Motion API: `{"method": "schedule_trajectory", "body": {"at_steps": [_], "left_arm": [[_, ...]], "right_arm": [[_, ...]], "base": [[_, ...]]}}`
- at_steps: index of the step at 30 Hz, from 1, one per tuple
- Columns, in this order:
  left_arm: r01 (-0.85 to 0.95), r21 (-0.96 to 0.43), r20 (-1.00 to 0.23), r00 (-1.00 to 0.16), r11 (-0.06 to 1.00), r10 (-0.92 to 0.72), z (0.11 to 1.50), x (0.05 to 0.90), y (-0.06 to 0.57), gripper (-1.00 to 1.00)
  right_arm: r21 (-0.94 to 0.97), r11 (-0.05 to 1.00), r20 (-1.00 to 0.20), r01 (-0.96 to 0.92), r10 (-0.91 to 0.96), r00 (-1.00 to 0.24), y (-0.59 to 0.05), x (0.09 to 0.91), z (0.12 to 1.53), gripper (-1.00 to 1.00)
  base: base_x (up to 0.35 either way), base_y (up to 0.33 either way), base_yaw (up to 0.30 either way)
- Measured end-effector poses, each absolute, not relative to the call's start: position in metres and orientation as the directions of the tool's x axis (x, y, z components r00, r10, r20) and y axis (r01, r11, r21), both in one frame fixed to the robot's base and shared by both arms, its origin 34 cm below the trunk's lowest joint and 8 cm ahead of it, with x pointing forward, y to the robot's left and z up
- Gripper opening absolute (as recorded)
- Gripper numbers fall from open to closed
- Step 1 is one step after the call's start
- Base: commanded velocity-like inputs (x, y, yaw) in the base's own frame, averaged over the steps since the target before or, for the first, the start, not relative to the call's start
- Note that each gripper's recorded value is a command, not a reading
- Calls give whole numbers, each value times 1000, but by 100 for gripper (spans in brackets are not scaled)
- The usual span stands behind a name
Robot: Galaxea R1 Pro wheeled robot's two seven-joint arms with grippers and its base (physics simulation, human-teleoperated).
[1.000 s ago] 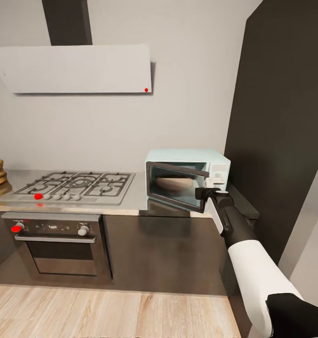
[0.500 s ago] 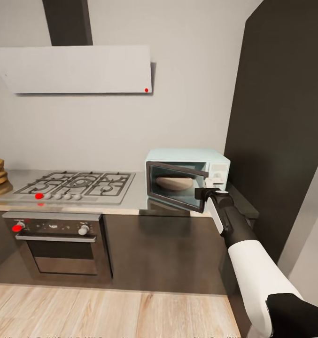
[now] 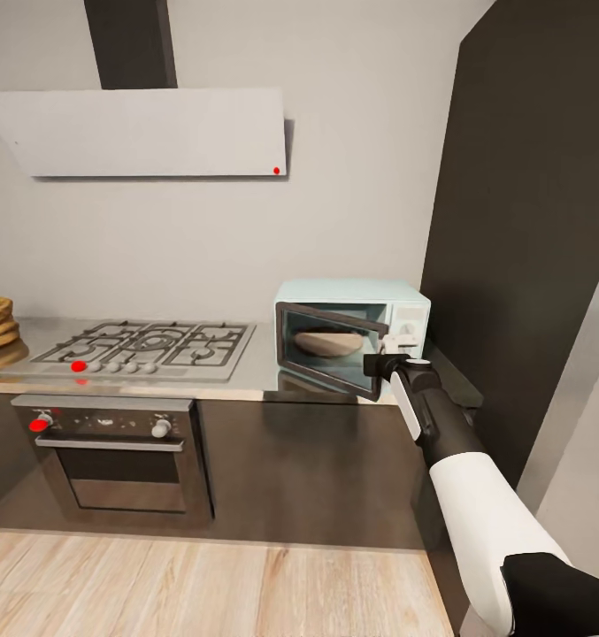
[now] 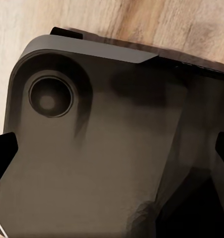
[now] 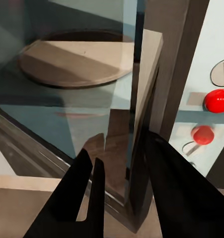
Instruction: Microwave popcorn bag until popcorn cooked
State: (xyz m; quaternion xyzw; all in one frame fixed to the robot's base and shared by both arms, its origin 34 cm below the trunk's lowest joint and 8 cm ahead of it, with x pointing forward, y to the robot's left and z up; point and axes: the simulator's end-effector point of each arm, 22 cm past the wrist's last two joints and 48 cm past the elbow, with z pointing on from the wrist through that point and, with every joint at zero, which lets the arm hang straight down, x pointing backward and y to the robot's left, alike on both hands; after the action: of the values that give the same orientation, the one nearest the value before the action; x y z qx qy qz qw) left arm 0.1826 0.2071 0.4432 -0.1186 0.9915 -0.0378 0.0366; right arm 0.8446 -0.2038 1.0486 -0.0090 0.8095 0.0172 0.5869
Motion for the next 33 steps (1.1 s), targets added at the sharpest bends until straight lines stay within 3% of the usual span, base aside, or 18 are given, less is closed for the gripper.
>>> {"method": "schedule_trajectory", "body": {"at_steps": [25, 26, 33], "left_arm": [[-234, -83, -68, -968, 969, -240, 443, 184, 209, 100], [-234, -83, -68, -968, 969, -240, 443, 184, 208, 100], [-233, -82, -68, -969, 969, -239, 443, 184, 209, 100]], "right_arm": [[-193, 974, -925, -119, -221, -310, -204, 843, 1046, -100], [16, 999, -951, -38, 3, -309, -204, 845, 1048, -100], [9, 1000, -951, -20, 3, -308, -210, 845, 1048, -100]], "base": [[0, 0, 0], [0, 0, 0], [0, 47, 0]]}}
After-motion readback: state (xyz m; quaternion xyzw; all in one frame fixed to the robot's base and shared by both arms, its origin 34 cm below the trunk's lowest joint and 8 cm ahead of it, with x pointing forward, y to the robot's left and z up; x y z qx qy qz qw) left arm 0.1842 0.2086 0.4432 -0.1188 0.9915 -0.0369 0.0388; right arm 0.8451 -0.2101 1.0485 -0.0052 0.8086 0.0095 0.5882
